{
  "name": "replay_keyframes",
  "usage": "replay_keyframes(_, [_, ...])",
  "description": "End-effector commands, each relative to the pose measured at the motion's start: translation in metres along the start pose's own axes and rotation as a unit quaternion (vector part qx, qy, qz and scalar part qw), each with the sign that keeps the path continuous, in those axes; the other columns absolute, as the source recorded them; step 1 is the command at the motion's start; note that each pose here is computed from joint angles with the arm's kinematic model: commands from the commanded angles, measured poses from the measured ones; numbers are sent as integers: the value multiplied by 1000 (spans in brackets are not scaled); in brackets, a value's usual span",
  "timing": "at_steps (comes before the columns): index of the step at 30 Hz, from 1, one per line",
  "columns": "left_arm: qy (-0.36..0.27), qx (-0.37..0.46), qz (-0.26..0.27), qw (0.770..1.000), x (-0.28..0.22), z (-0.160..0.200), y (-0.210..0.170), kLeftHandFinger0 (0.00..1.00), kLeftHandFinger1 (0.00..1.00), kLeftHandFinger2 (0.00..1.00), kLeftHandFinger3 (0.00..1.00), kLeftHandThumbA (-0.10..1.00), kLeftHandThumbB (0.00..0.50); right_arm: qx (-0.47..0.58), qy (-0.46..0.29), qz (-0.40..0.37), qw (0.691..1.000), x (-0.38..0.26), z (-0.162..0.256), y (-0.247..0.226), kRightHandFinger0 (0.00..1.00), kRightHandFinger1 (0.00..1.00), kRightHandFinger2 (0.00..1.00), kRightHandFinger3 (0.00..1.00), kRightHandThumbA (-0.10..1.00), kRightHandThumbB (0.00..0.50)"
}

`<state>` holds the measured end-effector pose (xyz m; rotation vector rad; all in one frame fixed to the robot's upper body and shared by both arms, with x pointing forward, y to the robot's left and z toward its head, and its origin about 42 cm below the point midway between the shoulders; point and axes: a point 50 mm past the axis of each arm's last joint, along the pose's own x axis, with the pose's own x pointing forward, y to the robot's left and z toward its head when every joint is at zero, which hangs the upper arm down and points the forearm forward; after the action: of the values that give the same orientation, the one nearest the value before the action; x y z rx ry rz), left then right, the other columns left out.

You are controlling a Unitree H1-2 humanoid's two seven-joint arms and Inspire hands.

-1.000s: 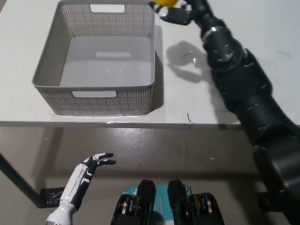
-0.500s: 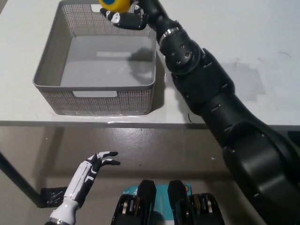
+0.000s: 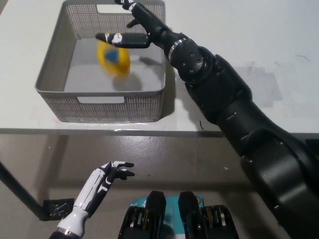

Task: Use the right hand to pick up a yellow duck toy and place it into a container on the left hand side

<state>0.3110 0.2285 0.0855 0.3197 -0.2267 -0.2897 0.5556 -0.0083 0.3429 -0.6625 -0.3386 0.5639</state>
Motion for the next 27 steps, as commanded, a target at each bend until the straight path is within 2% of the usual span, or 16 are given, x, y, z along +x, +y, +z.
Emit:
replay_keyframes(1, [-44,26,-7,999,11,14,12,639,609,541,667,1000,500,-45,-20,30,998,5,21,-30,1000,1000,1000,1000,1000,439])
replay_keyframes(2, [-43,25,-6,999,10,14,11,623,605,540,668,1000,500,-49,-20,31,998,4,21,-31,1000,1000,1000,1000,1000,428])
replay_keyframes(3, [-43,24,-6,999,10,13,10,627,609,540,663,1000,500,-50,-17,30,998,4,19,-33,1000,1000,1000,1000,1000,439])
replay_keyframes(10, [-41,27,-6,999,9,12,9,595,599,546,680,1000,500,-49,-23,15,998,-3,14,-51,1000,1000,1000,1000,1000,430])
replay_keyframes(11, [-40,26,-6,999,9,12,9,587,596,539,686,1000,500,-51,-23,9,998,-4,14,-56,1000,1000,1000,1000,1000,457])
replay_keyframes(13, [-41,28,-5,999,8,13,12,584,597,539,686,1000,500,-51,-33,-7,998,-7,16,-70,1000,1000,1000,1000,1000,444])
replay_keyframes(14, [-42,26,-3,999,8,12,13,580,592,539,686,1000,500,-32,-37,-24,999,-10,18,-83,1000,1000,1000,1000,1000,464])
replay_keyframes(15, [-43,24,-2,999,9,12,12,586,586,534,685,1000,500,2,-51,-50,997,-18,23,-103,1000,1000,1000,1000,1000,484])
replay_keyframes(18, [-42,20,-1,999,9,10,11,589,583,520,678,1000,500,42,-85,-85,992,-34,35,-129,1000,1000,1000,1000,1000,485])
replay_keyframes(19, [-42,21,-1,999,9,10,11,566,571,516,682,1000,500,40,-93,-94,990,-39,38,-133,1000,1000,1000,1000,1000,471])
replay_keyframes(20, [-42,21,-3,999,8,11,12,498,552,516,692,1000,500,32,-120,-121,985,-55,44,-143,1000,1000,1000,1000,1000,436])
replay_keyframes(22, [-40,18,-3,999,8,12,13,526,551,525,702,1000,500,38,-160,-152,975,-81,51,-154,1000,1000,1000,1000,1000,433])
replay_keyframes(23, [-39,17,-3,999,8,12,13,517,551,538,710,1000,500,41,-174,-162,971,-92,52,-157,1000,1000,1000,1000,1000,412])
replay_keyframes(27, [-34,7,2,999,5,11,14,531,565,567,744,1000,500,49,-219,-187,956,-138,58,-163,1000,1000,1000,1000,1000,434])
